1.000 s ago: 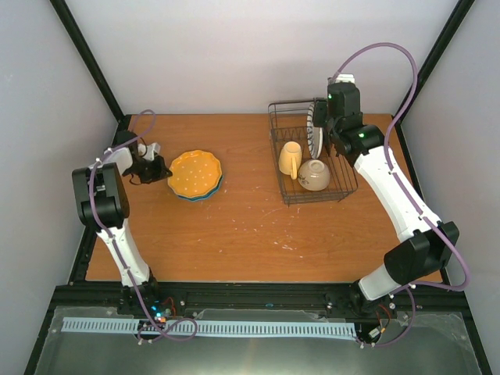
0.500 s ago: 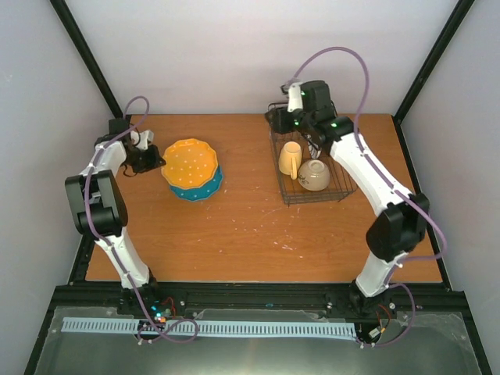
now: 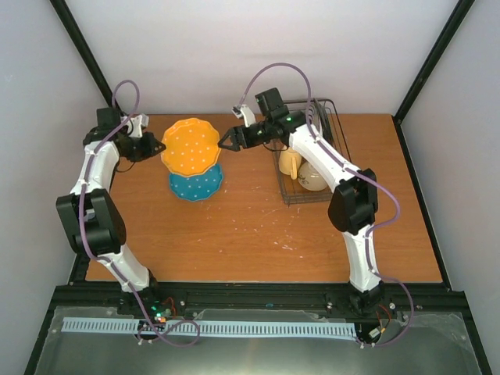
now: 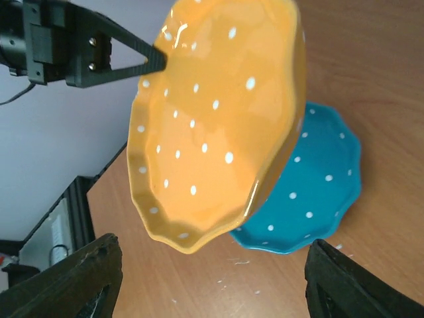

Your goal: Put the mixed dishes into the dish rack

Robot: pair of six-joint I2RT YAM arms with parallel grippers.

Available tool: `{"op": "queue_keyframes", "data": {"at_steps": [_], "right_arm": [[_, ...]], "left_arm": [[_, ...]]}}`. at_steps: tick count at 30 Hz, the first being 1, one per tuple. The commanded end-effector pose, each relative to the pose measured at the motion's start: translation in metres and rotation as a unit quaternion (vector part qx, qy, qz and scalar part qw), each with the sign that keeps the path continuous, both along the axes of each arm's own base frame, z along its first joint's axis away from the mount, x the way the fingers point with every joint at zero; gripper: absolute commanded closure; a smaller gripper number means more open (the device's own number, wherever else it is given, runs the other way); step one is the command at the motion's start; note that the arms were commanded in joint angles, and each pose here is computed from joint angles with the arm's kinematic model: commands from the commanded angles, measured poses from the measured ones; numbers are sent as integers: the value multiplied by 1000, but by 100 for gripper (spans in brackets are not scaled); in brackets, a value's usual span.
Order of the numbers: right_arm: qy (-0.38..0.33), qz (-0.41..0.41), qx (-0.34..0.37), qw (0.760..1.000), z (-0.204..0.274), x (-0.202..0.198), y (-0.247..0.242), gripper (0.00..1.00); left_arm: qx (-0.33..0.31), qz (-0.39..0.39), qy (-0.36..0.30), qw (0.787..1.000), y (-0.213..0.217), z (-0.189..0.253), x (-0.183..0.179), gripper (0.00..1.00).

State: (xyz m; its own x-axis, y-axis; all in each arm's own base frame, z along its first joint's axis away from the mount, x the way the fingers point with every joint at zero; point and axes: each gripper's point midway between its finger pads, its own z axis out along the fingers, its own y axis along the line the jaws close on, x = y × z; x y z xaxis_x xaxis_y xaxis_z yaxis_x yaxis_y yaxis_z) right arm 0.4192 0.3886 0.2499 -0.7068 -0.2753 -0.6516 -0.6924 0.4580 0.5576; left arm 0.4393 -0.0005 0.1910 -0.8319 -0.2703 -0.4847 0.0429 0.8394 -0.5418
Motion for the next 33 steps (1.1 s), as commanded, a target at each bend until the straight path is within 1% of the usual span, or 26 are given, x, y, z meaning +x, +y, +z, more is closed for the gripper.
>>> {"op": "queue_keyframes", "data": {"at_steps": [1,9,14,17,19,20,21,22,23,24,27,28,29,30,31,32,33], "right_arm": [[42,28,31,998,7,-11,10,25],[49,33,52,997,12,-4,27,24],[65,52,87,993,19,-6,52,24],[83,80,112,987,19,-15,73,26],[96,100,127,982,21,-24,86,34],[103,110,134,980,21,-28,91,42],[105,122,143,976,24,-33,96,55],[112,129,149,974,26,-37,99,71],[113,132,152,973,28,-39,101,91],[110,130,152,974,31,-39,101,96],[86,120,153,977,44,-37,97,97],[77,113,152,979,49,-35,95,97],[68,103,149,981,54,-32,91,97],[59,86,145,984,59,-27,86,97],[45,68,143,986,69,-22,80,97],[34,48,138,989,75,-16,72,97],[20,27,134,990,84,-9,62,97]], "left_arm": [[-47,-20,-84,995,-17,73,-2,99],[-62,-21,-96,993,-23,82,-12,99],[-72,-20,-102,992,-27,86,-17,99],[-81,-20,-107,991,-29,89,-20,99],[-87,-20,-108,990,-31,89,-21,99],[-90,-19,-109,990,-32,90,-22,99],[-92,-20,-110,989,-33,91,-22,99],[-93,-20,-111,989,-33,91,-23,99],[-94,-20,-111,989,-34,90,-23,99],[-94,-20,-111,989,-34,90,-23,99],[-93,-18,-111,989,-34,88,-24,99],[-91,-17,-109,990,-33,87,-24,97],[-89,-14,-108,990,-32,86,-23,91],[-83,-11,-106,991,-31,84,-23,76],[-73,-5,-105,992,-28,83,-23,53],[-58,6,-103,993,-23,81,-21,9],[-42,16,-103,994,-18,81,-20,1]]}}
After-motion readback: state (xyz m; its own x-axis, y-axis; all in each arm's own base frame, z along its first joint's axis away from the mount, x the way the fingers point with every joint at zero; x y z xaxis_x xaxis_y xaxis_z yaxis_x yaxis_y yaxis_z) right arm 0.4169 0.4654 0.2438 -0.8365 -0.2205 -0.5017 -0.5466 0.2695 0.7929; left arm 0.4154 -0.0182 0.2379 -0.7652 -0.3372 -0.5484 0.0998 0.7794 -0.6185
